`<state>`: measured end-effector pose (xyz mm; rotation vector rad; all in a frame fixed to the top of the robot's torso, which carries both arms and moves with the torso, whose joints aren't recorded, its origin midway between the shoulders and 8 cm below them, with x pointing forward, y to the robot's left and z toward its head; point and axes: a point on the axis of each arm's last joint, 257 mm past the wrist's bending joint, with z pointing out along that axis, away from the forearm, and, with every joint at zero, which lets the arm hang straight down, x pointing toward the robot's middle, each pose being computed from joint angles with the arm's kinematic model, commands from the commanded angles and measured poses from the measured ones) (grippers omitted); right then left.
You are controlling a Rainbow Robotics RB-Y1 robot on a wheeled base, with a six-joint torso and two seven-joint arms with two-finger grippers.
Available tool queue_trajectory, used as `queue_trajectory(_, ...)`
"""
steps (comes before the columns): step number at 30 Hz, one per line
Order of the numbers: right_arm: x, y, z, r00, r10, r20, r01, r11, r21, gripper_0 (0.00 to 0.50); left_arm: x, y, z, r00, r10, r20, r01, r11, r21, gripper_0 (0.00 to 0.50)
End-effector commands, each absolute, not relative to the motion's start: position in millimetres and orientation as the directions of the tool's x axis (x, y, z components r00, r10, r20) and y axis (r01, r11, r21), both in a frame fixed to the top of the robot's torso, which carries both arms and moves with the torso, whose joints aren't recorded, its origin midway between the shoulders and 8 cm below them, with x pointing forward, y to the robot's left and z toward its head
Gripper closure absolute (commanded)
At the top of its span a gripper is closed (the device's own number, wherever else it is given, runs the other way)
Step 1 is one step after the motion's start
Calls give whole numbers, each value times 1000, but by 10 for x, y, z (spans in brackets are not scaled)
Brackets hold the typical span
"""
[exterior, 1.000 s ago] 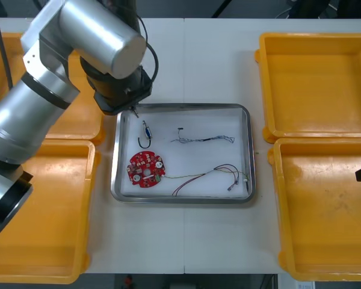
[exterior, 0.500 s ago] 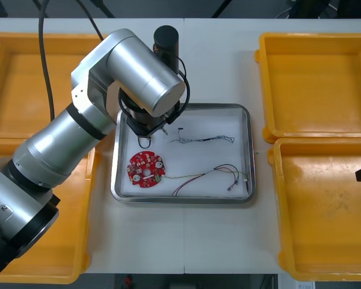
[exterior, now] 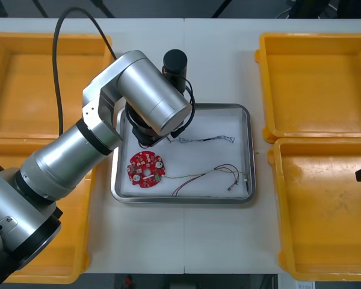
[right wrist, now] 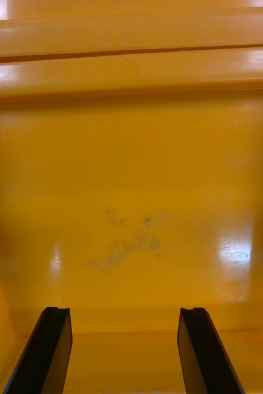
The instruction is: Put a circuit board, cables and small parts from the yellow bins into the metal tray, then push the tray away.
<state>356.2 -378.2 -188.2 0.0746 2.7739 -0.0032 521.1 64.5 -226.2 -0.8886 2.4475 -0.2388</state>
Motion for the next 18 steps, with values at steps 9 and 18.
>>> queue_trajectory(9,3547,-3908,-1759,-920,74,-384,89,996,-23,0,5113,316,-2295,-672,-619,-405,-495,783,-376,500)
queue_trajectory(18,3547,-3908,-1759,-920,74,-384,89,996,-23,0,5112,353,-2335,-672,-618,-408,-496,785,-371,500)
